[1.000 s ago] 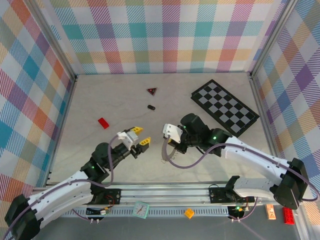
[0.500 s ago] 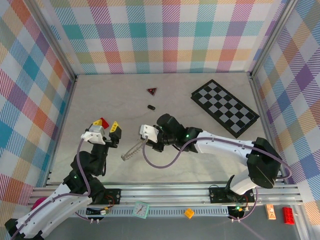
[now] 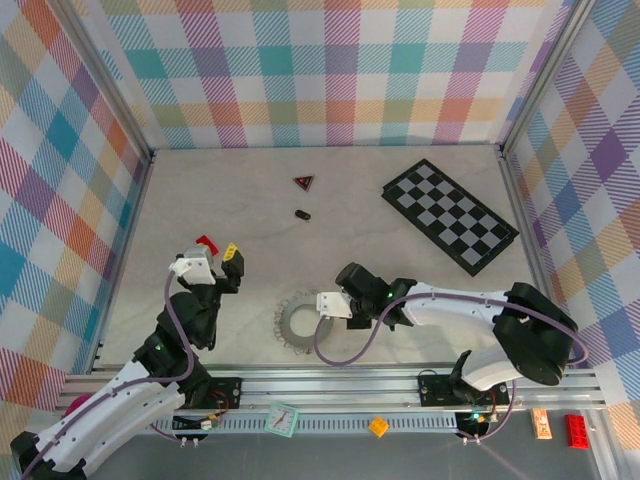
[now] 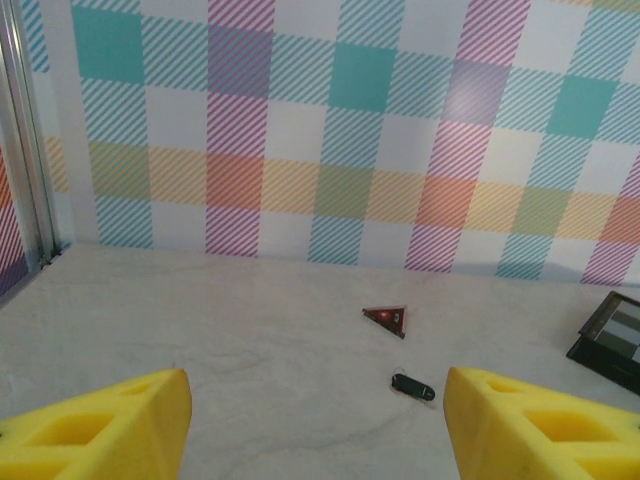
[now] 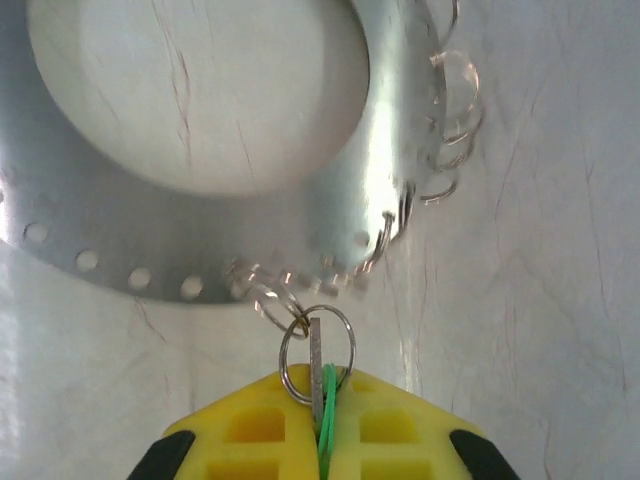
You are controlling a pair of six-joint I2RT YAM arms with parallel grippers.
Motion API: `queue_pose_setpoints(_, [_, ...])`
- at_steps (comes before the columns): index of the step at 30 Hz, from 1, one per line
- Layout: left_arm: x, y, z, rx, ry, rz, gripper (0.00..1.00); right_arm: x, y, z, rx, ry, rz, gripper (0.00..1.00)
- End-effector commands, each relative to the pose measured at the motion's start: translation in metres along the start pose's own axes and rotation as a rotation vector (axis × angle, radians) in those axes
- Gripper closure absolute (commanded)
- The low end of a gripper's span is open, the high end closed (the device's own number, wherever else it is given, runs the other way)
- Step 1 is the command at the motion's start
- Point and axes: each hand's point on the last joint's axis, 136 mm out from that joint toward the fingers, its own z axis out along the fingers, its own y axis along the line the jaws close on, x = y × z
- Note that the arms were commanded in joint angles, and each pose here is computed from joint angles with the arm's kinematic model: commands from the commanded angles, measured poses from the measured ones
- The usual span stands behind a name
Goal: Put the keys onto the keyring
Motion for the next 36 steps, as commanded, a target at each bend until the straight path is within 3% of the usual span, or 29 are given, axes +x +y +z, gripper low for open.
queue_pose_setpoints(1, [0.003,-0.001,0.005,-0.005,0.013,-0.018,0.33,0.024,-0.001,0.001,0.02,0.128,-0.041,1.0])
queue_pose_setpoints(4, [0.009,-0.005,0.009,0.001,0.036,-0.016,0.33,0.037,-0.004,-0.001,0.031,0.195,-0.049,0.98])
queue_pose_setpoints(12, [0.023,-0.01,0.018,0.008,0.087,-0.019,0.33,0.063,-0.019,-0.003,0.08,0.302,-0.027,0.69])
queue_pose_setpoints(17, [0.029,-0.014,0.019,0.026,0.121,-0.015,0.33,0.038,-0.033,-0.024,0.111,0.174,0.086,0.59])
queue_pose_setpoints(21, [0.037,-0.019,0.02,0.047,0.157,-0.02,0.32,-0.021,-0.031,-0.063,0.021,-0.137,0.383,0.54])
queue_pose_setpoints(24, [0.045,-0.021,0.022,0.047,0.195,-0.039,0.31,-0.046,-0.027,-0.077,-0.077,-0.285,0.755,0.57])
queue_pose_setpoints(27, [0.054,-0.019,0.024,0.022,0.237,-0.049,0.29,-0.034,-0.022,-0.072,-0.09,-0.212,1.177,0.61])
queue_pose_setpoints(29, [0.057,-0.014,0.025,-0.012,0.247,-0.066,0.25,-0.017,-0.011,-0.067,-0.077,-0.07,1.437,0.64])
queue_pose_setpoints(33, [0.066,-0.004,0.027,-0.074,0.249,-0.119,0.22,-0.026,0.022,-0.061,-0.138,0.106,1.608,0.64])
queue_pose_setpoints(36, [0.073,-0.001,0.027,-0.084,0.256,-0.163,0.21,-0.044,0.036,-0.053,-0.173,0.14,1.661,0.6])
